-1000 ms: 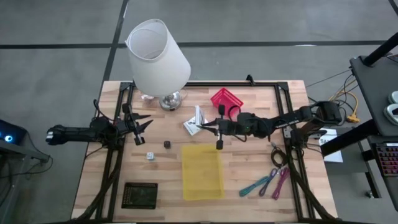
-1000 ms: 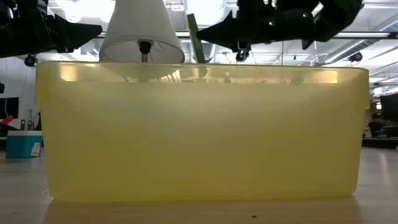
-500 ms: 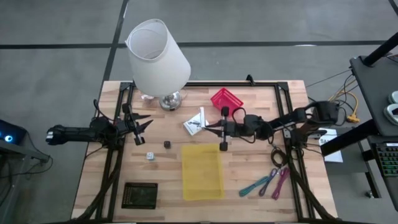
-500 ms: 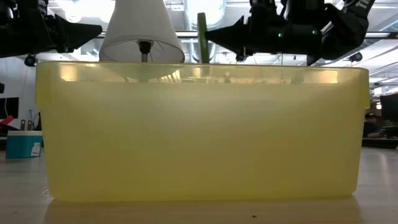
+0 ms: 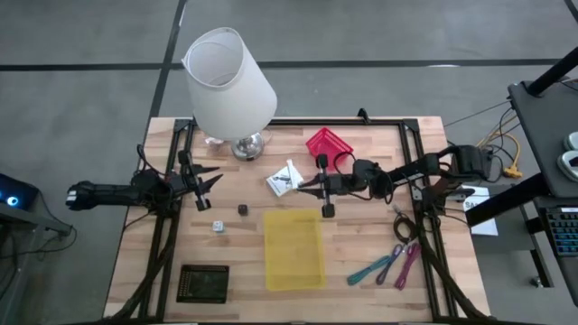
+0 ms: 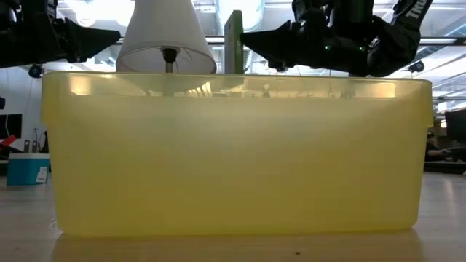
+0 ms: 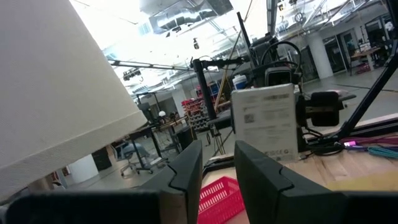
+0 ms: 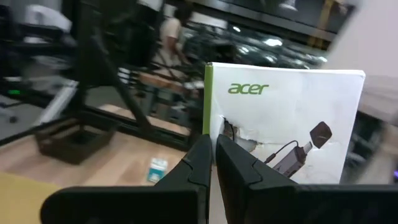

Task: Pick and place items into bin
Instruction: Put the right card reader box into the black bin

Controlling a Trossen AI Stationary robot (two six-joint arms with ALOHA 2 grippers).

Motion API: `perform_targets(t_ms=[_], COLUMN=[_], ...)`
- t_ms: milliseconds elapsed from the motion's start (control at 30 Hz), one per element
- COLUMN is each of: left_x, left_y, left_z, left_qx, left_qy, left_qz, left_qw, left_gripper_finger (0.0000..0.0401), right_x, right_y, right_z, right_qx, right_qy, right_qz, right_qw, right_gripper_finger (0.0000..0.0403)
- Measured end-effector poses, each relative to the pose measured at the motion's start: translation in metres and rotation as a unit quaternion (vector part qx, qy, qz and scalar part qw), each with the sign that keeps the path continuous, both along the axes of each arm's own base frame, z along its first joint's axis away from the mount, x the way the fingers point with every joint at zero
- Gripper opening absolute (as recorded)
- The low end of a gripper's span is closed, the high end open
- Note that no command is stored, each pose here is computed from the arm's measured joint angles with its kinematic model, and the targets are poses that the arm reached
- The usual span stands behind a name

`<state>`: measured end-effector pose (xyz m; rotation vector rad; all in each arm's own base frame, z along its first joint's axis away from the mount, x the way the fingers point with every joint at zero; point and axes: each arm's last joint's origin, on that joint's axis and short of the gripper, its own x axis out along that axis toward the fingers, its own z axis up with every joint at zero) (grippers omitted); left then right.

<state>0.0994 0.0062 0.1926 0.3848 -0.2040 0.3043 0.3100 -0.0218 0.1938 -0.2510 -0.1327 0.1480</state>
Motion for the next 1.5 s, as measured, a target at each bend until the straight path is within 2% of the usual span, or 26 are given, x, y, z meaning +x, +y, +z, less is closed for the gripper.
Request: perform_targets(t_ms=[367, 567, 700, 1000, 1233, 1500], left_x=[0.000, 0.000, 0.000, 0.000, 0.000, 0.000], left_y=[0.000, 0.000, 0.000, 0.000, 0.000, 0.000], left_z=[0.000, 0.000, 0.000, 0.000, 0.000, 0.000], left_qx=[0.000, 0.000, 0.000, 0.000, 0.000, 0.000], left_qy=[0.001, 0.001, 0.001, 0.001, 0.002, 0.002], left_qz=[0.000, 0.000, 0.000, 0.000, 0.000, 0.000], left_qw=[1.000, 1.000, 1.000, 1.000, 1.000, 1.000], left_gripper_finger=[0.0080, 0.0080, 0.0080, 0.0080, 0.0080, 0.0080], right_x=[0.001, 0.000, -0.002, -0.005, -0.008, -0.009], right_y=[-0.001, 0.003, 0.005, 0.009, 0.013, 0.014], right_z=[-0.002, -0.003, -0.004, -0.007, -0.007, -0.008], right_qx=[-0.019, -0.039, -0.070, -0.098, -0.119, -0.123], right_qy=[0.002, 0.001, -0.004, -0.011, -0.026, -0.028], right_qz=[0.006, 0.071, 0.112, 0.169, 0.259, 0.281], right_qw=[1.000, 0.997, 0.991, 0.981, 0.958, 0.951], right_gripper_finger=[0.0008, 0.0008, 0.0008, 0.0008, 0.0008, 0.0008])
